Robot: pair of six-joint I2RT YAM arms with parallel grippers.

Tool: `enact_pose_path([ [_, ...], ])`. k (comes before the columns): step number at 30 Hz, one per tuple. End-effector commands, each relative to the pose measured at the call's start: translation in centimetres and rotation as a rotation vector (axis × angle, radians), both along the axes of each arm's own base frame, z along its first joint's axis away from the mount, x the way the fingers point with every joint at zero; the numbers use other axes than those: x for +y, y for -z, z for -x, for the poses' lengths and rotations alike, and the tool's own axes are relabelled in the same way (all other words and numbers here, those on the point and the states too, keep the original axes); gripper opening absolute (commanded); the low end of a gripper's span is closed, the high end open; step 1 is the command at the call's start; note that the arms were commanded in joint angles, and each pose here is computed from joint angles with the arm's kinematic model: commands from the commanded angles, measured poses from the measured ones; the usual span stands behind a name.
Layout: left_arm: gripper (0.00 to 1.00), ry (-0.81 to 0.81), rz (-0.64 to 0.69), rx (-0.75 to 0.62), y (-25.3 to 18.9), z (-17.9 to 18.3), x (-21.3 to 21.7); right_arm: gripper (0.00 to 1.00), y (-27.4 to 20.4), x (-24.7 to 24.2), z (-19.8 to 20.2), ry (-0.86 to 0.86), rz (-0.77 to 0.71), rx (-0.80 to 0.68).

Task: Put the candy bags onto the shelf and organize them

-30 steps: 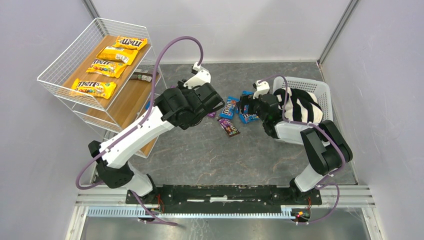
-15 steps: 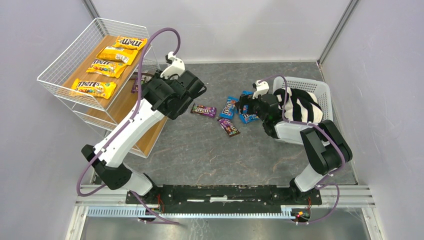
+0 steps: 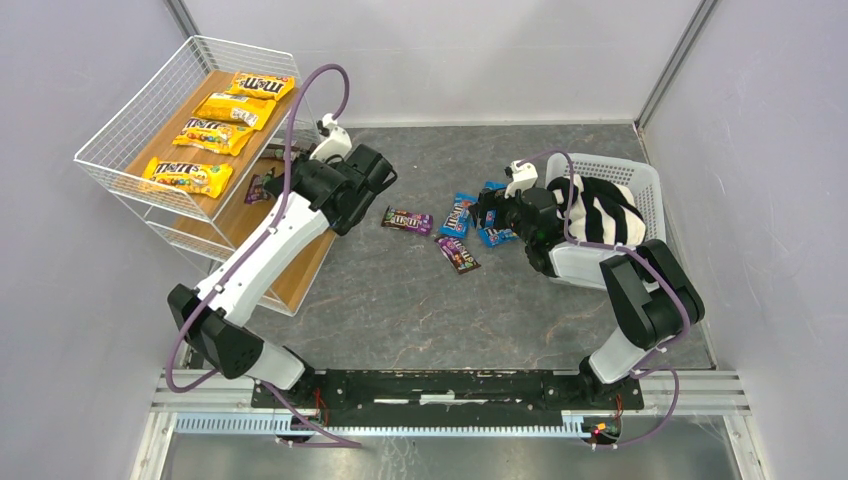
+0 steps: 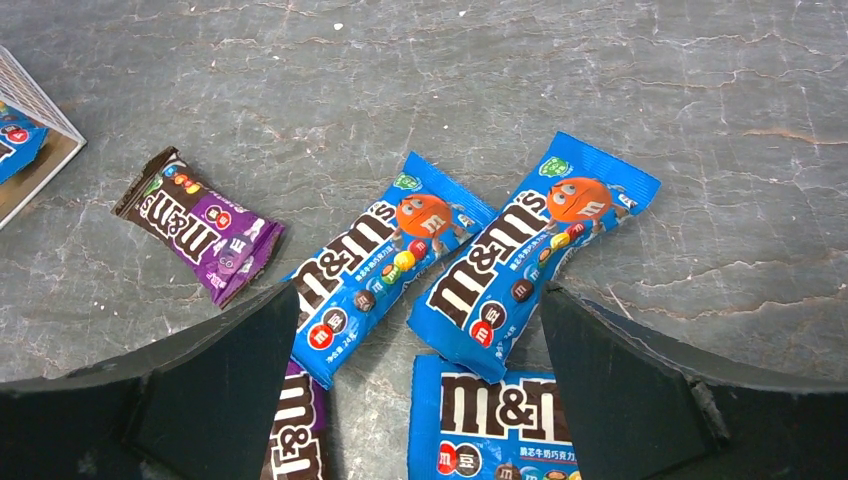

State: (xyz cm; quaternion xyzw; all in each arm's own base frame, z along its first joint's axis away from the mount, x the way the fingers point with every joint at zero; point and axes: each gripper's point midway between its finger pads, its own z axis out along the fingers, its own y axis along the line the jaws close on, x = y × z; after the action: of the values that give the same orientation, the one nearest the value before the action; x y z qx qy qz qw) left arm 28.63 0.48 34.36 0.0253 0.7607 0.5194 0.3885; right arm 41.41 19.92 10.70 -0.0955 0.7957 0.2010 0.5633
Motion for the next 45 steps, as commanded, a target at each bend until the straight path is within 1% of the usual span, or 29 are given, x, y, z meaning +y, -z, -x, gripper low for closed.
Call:
enact_pose_path([
  [1,0.02,-0.006,0.006,-0.008,0.3,-0.7,-0.2,0.98,-1.2,0.5,-0.6,-0.007,-0.031,-0.043],
  [4,0.02,-0.007,0.007,0.032,2.0,-1.1,-0.4,0.98,-1.3,0.6,-0.6,-0.008,-0.032,-0.044],
  [8,0.02,0.015,-0.029,0.090,4.1,-2.2,-1.0,0.98,-1.2,0.5,-0.6,-0.007,-0.032,-0.043],
  [10,0.02,0.029,-0.020,0.101,5.0,-2.8,-1.4,0.98,-1.1,0.5,-0.6,-0.008,-0.032,-0.042],
  [14,0.02,0.064,0.043,0.110,6.0,-4.0,-1.7,0.98,-1.0,0.6,-0.6,-0.009,-0.030,-0.040],
  [16,0.02,0.098,0.033,0.142,6.3,-4.4,-1.9,0.98,-1.1,0.6,-0.7,-0.008,-0.030,-0.042],
  [22,0.02,0.128,0.018,0.164,7.1,-4.8,-1.6,0.98,-0.9,0.7,-0.8,-0.010,-0.030,-0.036],
  [26,0.02,0.118,0.012,0.170,7.0,-4.9,-0.9,0.98,-0.8,0.8,-0.8,-0.015,-0.030,-0.031],
  [30,0.02,0.134,0.010,0.139,6.3,-5.3,-0.5,0.98,-0.7,0.9,-0.9,-0.017,-0.031,-0.028],
  [41,0.02,0.156,-0.034,0.164,5.6,-6.3,0.5,0.98,-0.4,1.2,-1.0,-0.026,-0.034,-0.012],
  [45,0.02,0.172,-0.021,0.162,5.6,-6.6,0.5,0.98,-0.4,1.2,-1.0,-0.029,-0.035,-0.013],
])
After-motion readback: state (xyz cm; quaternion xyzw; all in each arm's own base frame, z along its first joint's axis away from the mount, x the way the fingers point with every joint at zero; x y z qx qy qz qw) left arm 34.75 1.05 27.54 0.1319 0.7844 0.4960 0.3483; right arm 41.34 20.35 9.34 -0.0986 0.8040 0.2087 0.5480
